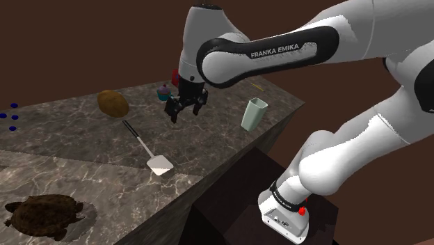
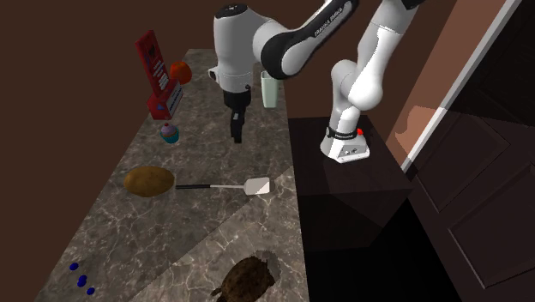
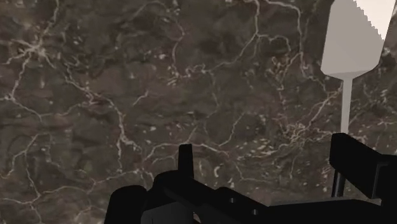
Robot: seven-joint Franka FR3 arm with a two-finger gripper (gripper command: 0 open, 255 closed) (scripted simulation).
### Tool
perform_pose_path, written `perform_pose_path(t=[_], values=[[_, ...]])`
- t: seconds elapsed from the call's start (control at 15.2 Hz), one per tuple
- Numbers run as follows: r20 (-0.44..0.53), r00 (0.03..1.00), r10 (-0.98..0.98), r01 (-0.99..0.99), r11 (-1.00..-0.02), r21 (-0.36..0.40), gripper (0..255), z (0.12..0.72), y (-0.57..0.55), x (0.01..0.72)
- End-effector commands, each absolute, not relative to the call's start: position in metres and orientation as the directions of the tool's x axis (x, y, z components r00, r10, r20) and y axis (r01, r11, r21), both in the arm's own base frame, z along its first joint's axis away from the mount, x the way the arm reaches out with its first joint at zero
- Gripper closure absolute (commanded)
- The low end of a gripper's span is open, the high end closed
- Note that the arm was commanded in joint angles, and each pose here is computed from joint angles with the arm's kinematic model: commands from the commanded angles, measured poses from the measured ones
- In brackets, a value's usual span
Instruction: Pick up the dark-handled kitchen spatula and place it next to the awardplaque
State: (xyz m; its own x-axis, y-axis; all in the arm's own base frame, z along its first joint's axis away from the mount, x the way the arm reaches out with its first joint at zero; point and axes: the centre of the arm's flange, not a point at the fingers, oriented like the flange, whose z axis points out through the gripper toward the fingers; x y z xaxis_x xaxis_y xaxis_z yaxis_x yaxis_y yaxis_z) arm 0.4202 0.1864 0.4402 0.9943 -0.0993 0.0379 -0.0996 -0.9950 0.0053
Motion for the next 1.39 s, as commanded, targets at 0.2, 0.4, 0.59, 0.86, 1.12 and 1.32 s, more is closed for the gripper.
perform_pose_path(t=[0.2, 0.4, 0.59, 0.86, 1.12, 1.32], values=[[0.051, 0.995, -0.09, -0.09, -0.996, 0.002, 0, 0.413, 0.242, 0.447], [0.058, 0.995, -0.084, -0.085, -0.996, 0.001, 0, 0.396, 0.274, 0.462], [0.066, 0.995, -0.079, -0.079, -0.997, 0.0, 0, 0.38, 0.306, 0.476], [0.066, 0.995, -0.078, -0.078, -0.997, 0.0, 0, 0.363, 0.308, 0.478], [0.066, 0.995, -0.078, -0.078, -0.997, 0.0, 0, 0.338, 0.308, 0.48], [0.066, 0.995, -0.078, -0.078, -0.997, 0.0, 0, 0.338, 0.308, 0.48]])
